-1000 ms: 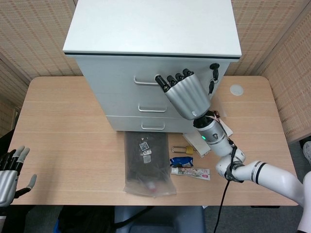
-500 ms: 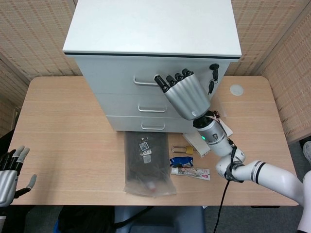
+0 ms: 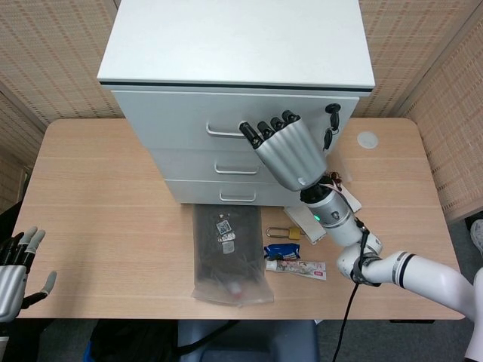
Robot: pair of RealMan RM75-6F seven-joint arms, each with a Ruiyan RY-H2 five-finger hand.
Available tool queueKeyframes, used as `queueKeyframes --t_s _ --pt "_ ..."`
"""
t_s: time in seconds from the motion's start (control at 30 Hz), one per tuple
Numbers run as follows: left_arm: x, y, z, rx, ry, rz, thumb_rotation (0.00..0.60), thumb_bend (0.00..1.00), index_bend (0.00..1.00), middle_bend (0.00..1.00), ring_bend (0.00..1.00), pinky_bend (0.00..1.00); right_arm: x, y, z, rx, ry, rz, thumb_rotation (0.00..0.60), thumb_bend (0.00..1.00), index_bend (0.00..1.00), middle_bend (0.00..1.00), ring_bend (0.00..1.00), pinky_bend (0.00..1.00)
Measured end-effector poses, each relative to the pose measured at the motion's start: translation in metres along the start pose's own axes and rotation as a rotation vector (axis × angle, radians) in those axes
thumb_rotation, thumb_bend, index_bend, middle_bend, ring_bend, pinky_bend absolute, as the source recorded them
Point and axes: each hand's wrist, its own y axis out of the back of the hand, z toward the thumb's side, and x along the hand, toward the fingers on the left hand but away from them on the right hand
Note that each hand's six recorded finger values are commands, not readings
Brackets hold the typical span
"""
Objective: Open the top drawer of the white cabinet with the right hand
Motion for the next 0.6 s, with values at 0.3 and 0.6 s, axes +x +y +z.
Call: queueKeyframes --t_s 0.3,0.6 --pt "-0.0004 0.0004 0.0004 0.000 -0.001 0.001 0.600 0.38 0.00 0.00 0.00 0.07 0.0043 0.0035 0.0005 0.004 0.006 0.003 0.600 0.27 0.60 0.94 1.00 1.00" --pt "-0.0002 0.0000 0.0005 0.001 -0.002 0.000 0.600 0.38 0.00 0.00 0.00 0.07 0.0062 0.0029 0.0012 0.003 0.010 0.013 0.600 0.30 0.61 0.95 1.00 1.00"
